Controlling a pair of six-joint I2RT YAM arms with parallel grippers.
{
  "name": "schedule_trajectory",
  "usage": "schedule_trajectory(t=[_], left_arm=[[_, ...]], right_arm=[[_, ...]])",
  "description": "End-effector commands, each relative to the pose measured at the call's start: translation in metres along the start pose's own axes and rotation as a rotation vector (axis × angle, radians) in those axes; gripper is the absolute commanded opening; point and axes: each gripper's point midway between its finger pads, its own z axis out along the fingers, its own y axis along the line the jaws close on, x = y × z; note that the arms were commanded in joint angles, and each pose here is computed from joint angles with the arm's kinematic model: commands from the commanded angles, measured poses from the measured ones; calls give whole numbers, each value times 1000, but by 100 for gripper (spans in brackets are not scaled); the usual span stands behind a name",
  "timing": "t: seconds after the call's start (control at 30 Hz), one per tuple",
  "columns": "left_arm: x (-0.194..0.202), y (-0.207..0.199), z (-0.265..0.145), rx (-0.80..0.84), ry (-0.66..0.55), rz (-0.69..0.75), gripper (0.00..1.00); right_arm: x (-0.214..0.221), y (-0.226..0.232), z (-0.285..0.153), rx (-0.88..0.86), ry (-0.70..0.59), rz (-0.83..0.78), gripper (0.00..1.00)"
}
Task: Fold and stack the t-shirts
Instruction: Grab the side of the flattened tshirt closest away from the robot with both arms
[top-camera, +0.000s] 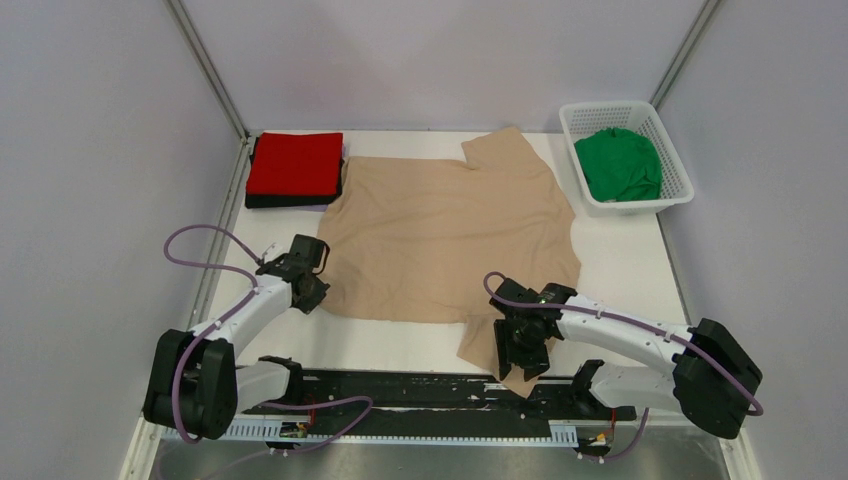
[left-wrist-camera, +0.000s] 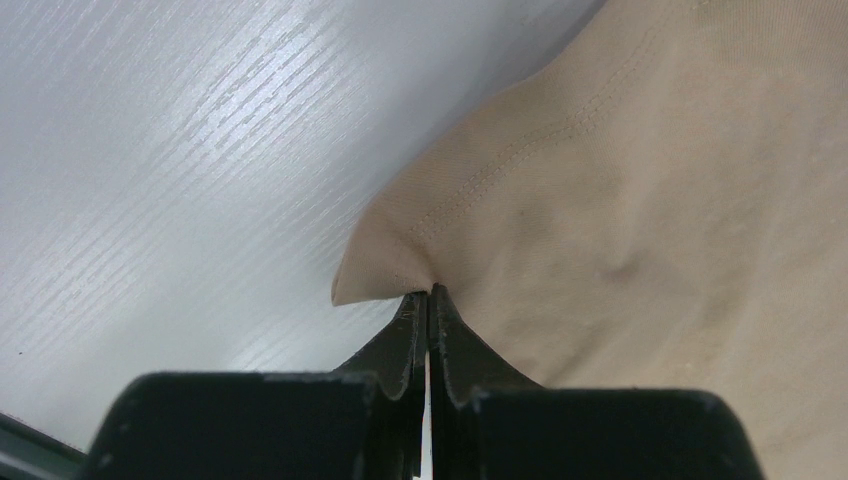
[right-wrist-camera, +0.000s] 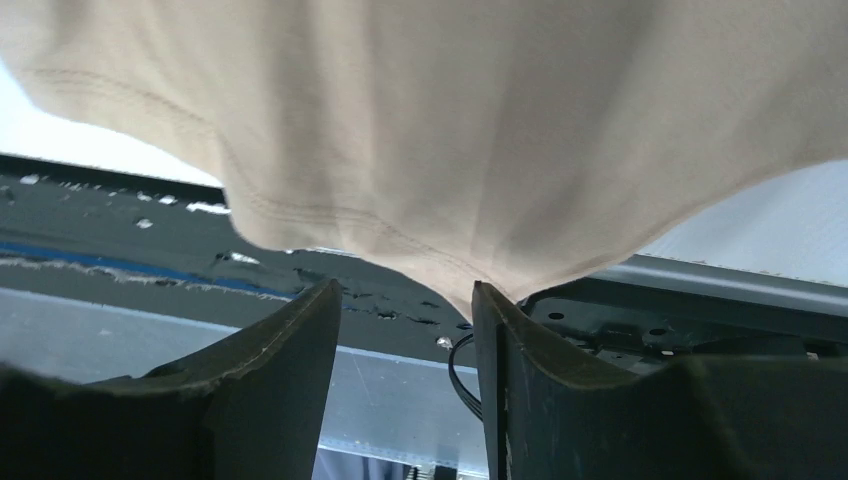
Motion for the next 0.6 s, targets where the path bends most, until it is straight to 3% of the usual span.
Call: schedule_trajectory(t=[0.0, 0.17, 0.33, 0.57], left_arm=[[-3, 4, -3, 5, -15, -3, 0], [-1, 3, -3, 20, -11, -9, 0], [-4, 3, -9, 42, -30, -19, 0], [-4, 35, -37, 13, -54, -58, 0]], right_arm=[[-8, 3, 14, 14, -29, 98, 50], [-23, -8, 40, 113, -75, 206, 37], [-20, -16, 38, 164, -76, 285, 2], [-1, -23, -15, 137, -81, 258, 0]])
